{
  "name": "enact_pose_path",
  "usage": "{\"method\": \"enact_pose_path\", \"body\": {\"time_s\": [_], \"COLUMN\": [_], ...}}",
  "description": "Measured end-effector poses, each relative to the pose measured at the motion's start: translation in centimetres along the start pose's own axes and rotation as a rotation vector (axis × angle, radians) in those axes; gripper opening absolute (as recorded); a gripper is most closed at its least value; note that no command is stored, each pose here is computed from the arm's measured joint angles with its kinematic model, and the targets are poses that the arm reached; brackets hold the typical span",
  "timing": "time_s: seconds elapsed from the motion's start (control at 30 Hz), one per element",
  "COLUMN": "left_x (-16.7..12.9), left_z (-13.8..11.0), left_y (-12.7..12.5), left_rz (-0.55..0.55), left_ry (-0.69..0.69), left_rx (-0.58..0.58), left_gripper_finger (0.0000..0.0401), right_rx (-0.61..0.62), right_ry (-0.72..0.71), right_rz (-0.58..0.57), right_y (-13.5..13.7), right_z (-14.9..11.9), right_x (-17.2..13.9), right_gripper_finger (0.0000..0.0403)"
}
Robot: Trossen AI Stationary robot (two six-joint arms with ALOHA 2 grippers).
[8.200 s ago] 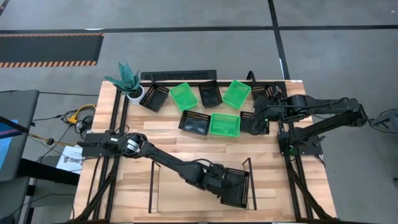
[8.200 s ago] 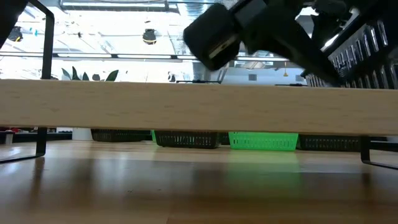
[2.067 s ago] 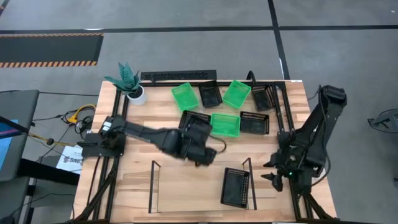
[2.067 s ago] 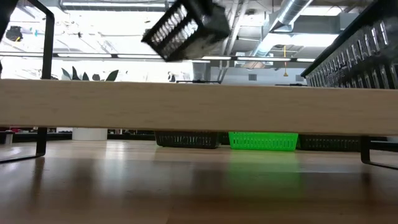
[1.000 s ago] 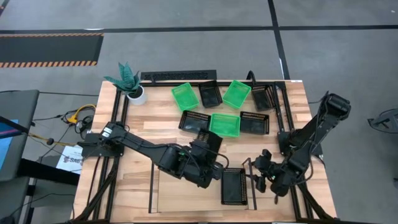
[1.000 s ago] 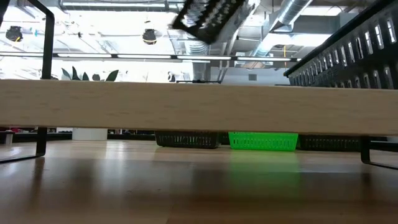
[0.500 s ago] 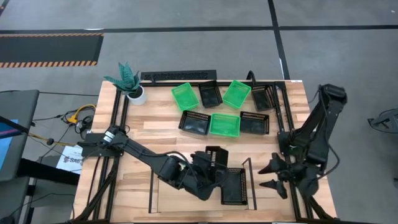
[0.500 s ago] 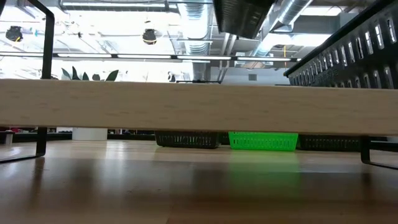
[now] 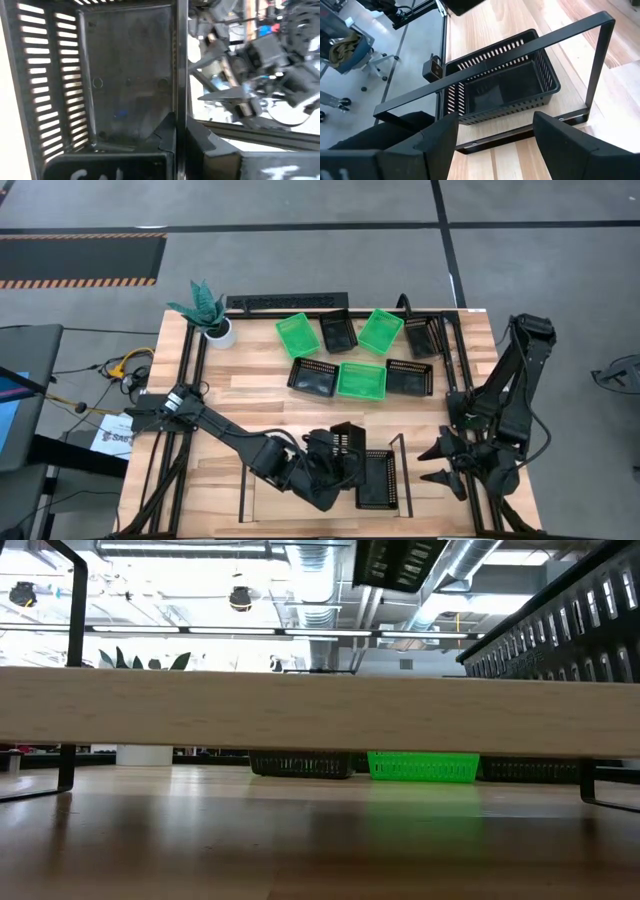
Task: Stack baskets on shelf by color
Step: Stack the black bin on the black bin on the shelf
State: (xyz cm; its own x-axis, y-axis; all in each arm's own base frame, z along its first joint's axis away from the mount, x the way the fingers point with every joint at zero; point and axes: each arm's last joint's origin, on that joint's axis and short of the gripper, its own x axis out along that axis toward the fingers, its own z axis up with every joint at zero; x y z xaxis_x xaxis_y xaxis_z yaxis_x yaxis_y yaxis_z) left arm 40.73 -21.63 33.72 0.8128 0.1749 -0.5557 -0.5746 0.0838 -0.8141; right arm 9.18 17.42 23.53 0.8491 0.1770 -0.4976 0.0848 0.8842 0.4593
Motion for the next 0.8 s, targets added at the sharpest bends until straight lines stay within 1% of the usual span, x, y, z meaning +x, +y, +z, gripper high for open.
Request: {"method": "enact_pose_path", "body": {"time_s": [0.2,0.27,0.33,0.47,0.6,0.67,0.73,0.8], "left_x": [0.1,0.3,0.6,0.9,0.6,0.3,-0.1,-0.3], "left_z": [0.2,0.4,0.7,1.1,0.9,0.5,0.3,0.3], "left_y": [-0.2,-0.3,-0.7,-1.8,-2.3,-2.9,-3.8,-4.2], "left_rz": [-0.016,-0.014,-0.035,-0.124,-0.174,-0.242,-0.329,-0.368], "left_ry": [-0.023,-0.010,0.012,0.039,0.021,0.002,-0.011,-0.006], "left_rx": [0.004,-0.003,-0.012,-0.007,-0.005,-0.009,0.025,0.094], "left_gripper_finger": [0.0000,0.0000,0.0000,0.0000,0.0000,0.0000,0.0000,0.0000], "right_rx": [-0.005,-0.005,-0.006,-0.008,-0.008,-0.008,-0.009,-0.008], "right_ry": [-0.001,-0.001,-0.001,-0.001,-0.001,-0.001,-0.001,-0.002], "right_rz": [-0.003,-0.003,-0.004,-0.004,-0.004,-0.004,-0.004,-0.005], "right_y": [0.0,0.0,0.0,0.0,0.0,0.0,0.0,-0.1], "right_z": [0.0,0.0,0.0,0.0,0.0,0.0,0.0,0.0], "right_x": [0.0,0.0,0.0,0.0,0.0,0.0,0.0,0.1], "right_gripper_finger": [0.0282,0.0282,0.0282,0.0282,0.0282,0.0282,0.0282,0.0282]}}
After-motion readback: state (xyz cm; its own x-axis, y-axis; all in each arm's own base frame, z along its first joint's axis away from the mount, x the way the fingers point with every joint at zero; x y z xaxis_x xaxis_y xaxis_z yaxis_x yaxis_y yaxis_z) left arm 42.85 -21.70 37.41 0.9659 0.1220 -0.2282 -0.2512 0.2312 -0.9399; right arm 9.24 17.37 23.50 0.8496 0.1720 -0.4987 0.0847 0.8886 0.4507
